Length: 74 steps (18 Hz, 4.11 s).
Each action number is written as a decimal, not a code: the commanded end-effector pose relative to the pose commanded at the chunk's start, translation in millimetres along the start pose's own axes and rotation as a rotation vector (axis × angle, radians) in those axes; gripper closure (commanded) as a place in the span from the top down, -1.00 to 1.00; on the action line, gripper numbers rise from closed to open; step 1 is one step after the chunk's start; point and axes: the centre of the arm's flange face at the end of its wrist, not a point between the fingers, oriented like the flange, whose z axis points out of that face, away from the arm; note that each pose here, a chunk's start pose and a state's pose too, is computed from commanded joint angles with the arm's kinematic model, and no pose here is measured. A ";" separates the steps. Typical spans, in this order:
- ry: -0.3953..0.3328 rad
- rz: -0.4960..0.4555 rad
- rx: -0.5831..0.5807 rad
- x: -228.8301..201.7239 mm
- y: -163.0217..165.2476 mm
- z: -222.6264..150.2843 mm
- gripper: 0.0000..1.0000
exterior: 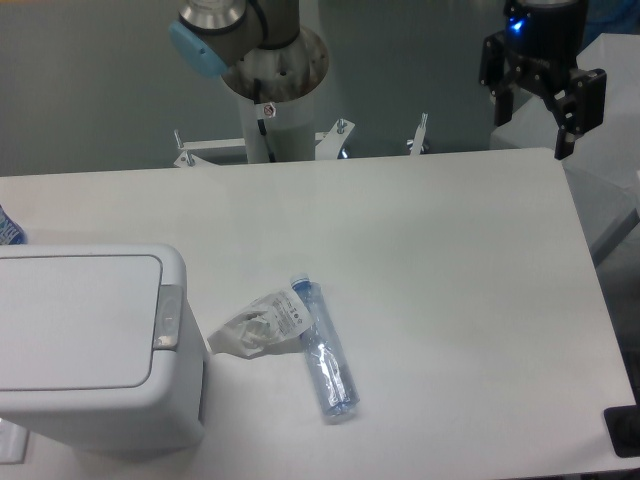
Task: Open the trash can
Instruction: 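Move the open gripper over the white trash bin's lid edge, then lower the gripper finger onto the lid's hinge edge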
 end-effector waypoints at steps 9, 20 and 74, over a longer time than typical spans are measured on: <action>0.024 -0.129 0.095 11.4 -70.0 9.6 1.00; 0.020 -0.589 0.323 11.5 -169.7 10.6 1.00; 0.267 -1.173 0.331 44.0 -318.1 101.0 1.00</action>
